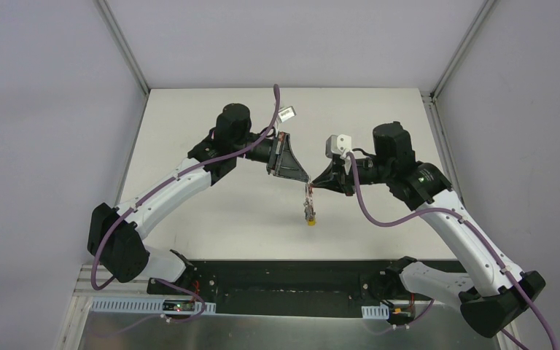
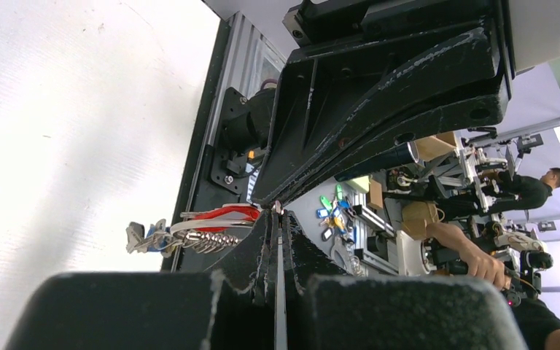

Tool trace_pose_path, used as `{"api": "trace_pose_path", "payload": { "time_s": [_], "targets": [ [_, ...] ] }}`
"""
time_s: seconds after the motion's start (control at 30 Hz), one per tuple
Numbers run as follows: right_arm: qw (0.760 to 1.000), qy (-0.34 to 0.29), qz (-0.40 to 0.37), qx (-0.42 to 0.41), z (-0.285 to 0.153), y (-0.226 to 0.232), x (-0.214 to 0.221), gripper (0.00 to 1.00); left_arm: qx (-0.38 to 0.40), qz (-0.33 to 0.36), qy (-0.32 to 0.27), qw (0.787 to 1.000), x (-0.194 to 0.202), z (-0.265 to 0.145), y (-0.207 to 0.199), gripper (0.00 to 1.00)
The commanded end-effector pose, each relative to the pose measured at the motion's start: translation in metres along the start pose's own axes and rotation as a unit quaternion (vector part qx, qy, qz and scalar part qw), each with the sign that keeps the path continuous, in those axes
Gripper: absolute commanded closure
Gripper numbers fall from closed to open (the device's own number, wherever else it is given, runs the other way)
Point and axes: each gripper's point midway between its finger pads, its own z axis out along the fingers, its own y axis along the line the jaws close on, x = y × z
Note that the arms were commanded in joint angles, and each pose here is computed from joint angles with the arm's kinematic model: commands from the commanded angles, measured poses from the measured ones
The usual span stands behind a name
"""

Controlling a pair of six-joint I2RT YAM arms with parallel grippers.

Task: Put the keys on the keyring

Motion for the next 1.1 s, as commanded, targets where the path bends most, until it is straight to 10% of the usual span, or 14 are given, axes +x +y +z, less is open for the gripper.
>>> {"api": "trace_pose_path", "payload": {
  "time_s": [0.0,1.07],
  "targets": [
    [1.0,-0.022,-0.019,-0.005,-0.0011,0.0026,-0.0125,1.0,0.024,0.025,-0.005,0.999,-0.003,-0.0027,-0.0147,1.0],
    [0.999,-0.035,-0.012,-0.002,-0.0056,0.0016,-0.021,1.0,0.012,0.018,0.0,1.0,-0.0005,-0.0004,-0.0049,1.0]
  ]
}}
